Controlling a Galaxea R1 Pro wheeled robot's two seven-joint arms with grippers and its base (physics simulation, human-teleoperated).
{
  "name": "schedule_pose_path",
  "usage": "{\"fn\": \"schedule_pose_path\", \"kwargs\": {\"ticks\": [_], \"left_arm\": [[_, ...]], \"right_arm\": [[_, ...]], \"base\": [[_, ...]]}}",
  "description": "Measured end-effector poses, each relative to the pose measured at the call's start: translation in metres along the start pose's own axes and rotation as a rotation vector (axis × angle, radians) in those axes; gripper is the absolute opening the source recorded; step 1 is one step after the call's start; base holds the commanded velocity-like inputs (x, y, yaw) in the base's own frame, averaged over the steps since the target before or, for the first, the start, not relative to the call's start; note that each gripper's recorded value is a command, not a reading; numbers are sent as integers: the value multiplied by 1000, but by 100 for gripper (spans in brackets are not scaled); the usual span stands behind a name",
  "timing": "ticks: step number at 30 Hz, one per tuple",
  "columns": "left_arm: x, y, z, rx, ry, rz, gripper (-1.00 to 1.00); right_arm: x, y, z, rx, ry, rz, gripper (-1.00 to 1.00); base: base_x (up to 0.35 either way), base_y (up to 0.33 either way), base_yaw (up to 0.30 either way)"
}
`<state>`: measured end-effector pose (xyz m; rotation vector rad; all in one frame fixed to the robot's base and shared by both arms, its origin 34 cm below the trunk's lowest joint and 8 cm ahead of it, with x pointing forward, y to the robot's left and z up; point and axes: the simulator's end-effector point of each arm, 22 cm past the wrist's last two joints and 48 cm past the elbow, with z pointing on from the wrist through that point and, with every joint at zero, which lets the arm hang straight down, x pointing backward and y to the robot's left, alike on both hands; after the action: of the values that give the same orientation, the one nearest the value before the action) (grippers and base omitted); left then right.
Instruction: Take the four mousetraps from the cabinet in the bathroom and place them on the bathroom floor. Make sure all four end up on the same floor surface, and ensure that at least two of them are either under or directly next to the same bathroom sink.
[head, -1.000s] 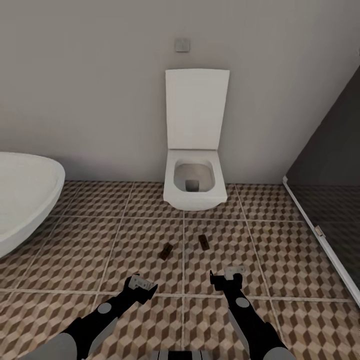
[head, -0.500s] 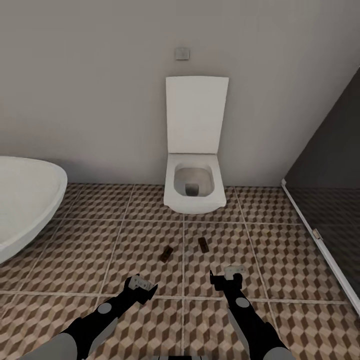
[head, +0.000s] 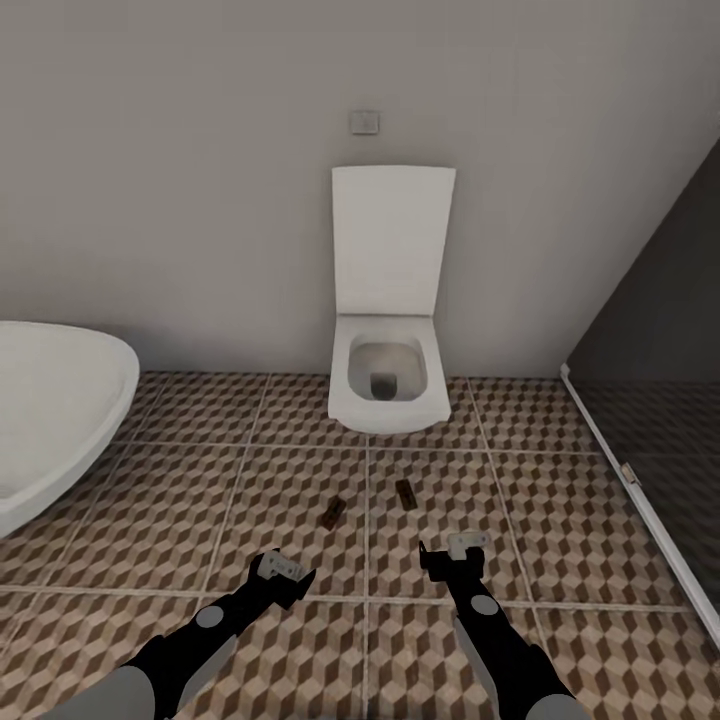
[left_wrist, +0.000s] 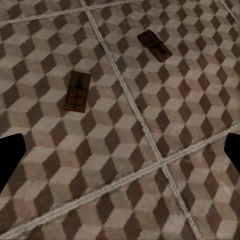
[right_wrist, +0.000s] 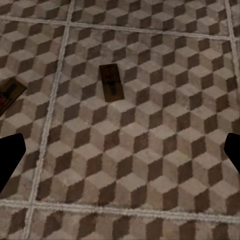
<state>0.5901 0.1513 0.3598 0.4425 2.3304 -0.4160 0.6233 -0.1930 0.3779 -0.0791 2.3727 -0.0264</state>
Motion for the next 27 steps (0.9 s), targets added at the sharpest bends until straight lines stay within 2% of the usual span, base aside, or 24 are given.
{"fn": "schedule_pose_path", "kwargs": {"ticks": [17,20,27], "left_arm": [[-27,-6,-20,3,3,1,100],[-28,-5,-24,-1,11,1,100],[-27,2,-36,-19,36,2,100]], "right_arm": [[-27,-4,-21,2,1,-2,100],[-21,-6,-25,4,22,-7,100],[-20,-25,-34,22,40,-26,100]], "base": [[0,0,0],[0,0,0],[0,0,0]]}}
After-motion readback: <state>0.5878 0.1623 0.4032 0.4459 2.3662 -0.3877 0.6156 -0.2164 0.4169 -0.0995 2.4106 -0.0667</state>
